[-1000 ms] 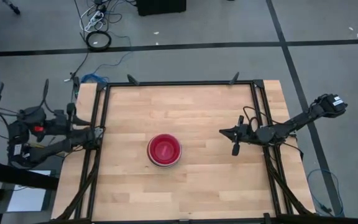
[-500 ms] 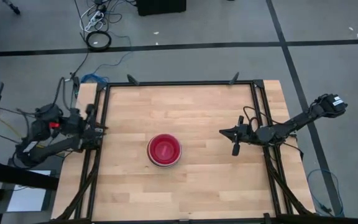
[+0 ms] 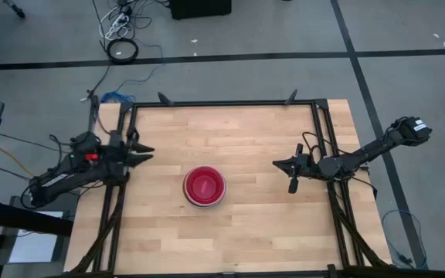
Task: Nest bowls inside each other
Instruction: Return to Home Position
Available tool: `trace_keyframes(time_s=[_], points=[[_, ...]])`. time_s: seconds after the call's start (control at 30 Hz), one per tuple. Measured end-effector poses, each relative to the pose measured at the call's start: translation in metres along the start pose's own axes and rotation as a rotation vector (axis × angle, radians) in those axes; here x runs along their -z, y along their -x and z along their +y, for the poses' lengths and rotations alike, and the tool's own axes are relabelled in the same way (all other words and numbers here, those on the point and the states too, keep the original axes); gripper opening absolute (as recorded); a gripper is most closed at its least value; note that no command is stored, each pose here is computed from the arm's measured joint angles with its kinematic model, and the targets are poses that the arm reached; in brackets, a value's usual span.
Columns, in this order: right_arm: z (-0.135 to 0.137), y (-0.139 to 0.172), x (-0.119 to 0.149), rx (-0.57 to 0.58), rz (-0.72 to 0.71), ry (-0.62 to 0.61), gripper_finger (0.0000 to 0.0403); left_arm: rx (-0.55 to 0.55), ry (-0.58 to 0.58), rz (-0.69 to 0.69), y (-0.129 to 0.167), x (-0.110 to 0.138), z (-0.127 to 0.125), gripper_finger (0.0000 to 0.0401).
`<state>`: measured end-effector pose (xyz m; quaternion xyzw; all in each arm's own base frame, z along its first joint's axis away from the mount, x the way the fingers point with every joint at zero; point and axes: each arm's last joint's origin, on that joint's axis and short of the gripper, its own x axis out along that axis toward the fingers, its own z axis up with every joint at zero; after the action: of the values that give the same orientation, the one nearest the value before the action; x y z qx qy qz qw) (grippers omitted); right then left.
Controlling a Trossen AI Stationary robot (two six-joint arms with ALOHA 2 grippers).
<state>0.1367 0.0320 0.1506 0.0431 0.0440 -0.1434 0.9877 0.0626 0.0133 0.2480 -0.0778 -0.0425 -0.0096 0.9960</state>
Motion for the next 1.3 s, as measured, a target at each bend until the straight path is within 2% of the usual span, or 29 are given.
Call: trace_keyframes(time_s=[0.27,0.47,0.7,0.87,1.3], points=[[0.0,0.0,0.0,0.0,0.001,0.0,0.0001,0.03,0.078,0.035,-0.015,0.042,0.014,0.0113],[0.0,0.0,0.0,0.0,0.0,0.0,0.0004,0.042,0.053,0.142,-0.019,0.073,0.02,0.0113],[0.0,0.0,0.0,0.0,-0.001,-0.001,0.0003,0.069,-0.01,0.144,-0.021,0.074,0.017,0.0113],[0.0,0.0,0.0,0.0,0.0,0.0,0.0002,0.034,-0.004,0.144,-0.021,0.075,0.017,0.0113],[0.0,0.0,-0.001,-0.001,-0.001,-0.001,0.0002,0.035,-0.014,0.105,-0.022,0.072,0.016,0.0113]])
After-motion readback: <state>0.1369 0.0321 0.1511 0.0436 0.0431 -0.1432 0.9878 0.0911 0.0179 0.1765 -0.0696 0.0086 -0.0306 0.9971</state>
